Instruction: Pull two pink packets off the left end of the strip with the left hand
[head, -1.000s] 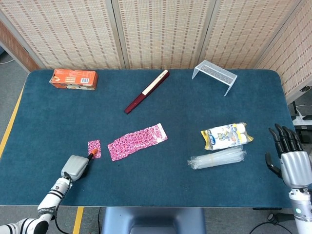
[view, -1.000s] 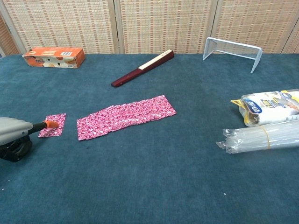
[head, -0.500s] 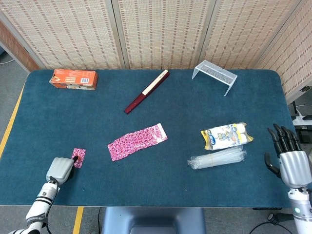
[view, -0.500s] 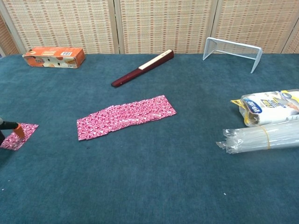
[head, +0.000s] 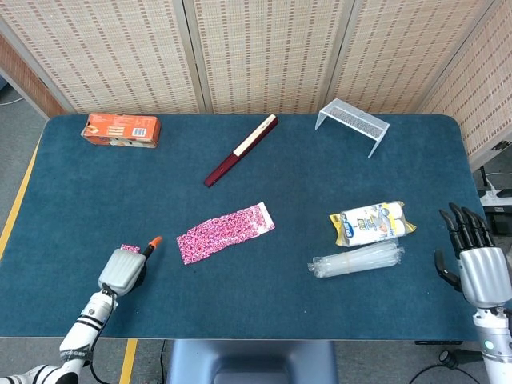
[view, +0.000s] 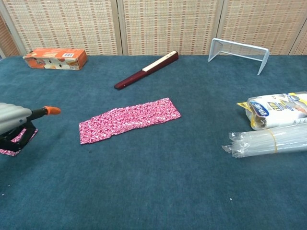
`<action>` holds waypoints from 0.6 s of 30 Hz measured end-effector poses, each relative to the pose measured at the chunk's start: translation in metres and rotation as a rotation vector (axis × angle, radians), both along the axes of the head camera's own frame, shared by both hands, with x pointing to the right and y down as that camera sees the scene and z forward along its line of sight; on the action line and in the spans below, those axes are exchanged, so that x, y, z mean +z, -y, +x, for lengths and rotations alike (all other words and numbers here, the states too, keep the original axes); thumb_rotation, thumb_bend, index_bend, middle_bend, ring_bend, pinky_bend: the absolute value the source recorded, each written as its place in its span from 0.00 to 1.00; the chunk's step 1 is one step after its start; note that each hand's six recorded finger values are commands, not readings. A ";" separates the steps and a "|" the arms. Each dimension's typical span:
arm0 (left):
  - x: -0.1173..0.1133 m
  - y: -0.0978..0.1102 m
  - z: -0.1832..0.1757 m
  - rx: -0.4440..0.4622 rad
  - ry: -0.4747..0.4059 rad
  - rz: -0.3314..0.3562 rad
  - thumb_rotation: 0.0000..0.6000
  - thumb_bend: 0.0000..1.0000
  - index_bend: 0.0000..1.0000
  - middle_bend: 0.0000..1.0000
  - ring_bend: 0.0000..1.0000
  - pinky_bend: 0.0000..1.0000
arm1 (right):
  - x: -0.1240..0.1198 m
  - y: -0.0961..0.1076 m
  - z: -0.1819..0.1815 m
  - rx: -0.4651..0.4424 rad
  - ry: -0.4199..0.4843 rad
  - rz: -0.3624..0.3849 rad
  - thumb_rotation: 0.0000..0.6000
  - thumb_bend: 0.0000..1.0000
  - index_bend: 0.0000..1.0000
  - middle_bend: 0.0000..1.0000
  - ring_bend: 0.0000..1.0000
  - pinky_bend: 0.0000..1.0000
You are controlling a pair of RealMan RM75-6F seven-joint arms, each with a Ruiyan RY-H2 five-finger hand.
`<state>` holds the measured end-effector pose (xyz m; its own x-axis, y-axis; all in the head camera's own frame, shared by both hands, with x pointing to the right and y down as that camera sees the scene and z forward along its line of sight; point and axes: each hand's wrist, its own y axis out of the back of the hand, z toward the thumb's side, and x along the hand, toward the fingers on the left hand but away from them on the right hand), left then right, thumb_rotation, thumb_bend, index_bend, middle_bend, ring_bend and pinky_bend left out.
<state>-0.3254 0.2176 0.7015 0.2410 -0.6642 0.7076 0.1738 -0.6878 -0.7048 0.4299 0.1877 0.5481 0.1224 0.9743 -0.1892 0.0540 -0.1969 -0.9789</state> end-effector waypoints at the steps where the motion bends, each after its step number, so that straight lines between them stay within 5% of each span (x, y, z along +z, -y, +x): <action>1: 0.003 0.001 0.006 0.010 -0.010 -0.009 1.00 0.79 0.03 0.69 0.75 0.69 | 0.000 0.000 0.000 0.000 0.001 0.000 1.00 0.48 0.00 0.00 0.00 0.12; 18: 0.024 -0.008 0.024 0.063 -0.008 -0.099 1.00 0.79 0.20 0.68 0.75 0.69 | -0.006 0.000 0.002 0.006 0.014 0.023 1.00 0.48 0.00 0.00 0.00 0.13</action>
<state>-0.3011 0.2252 0.7259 0.2865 -0.5747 0.7666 0.2135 -0.7417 -0.6358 0.4319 0.1873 0.5423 0.1189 0.9791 -0.1648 0.0691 -0.1737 -0.9824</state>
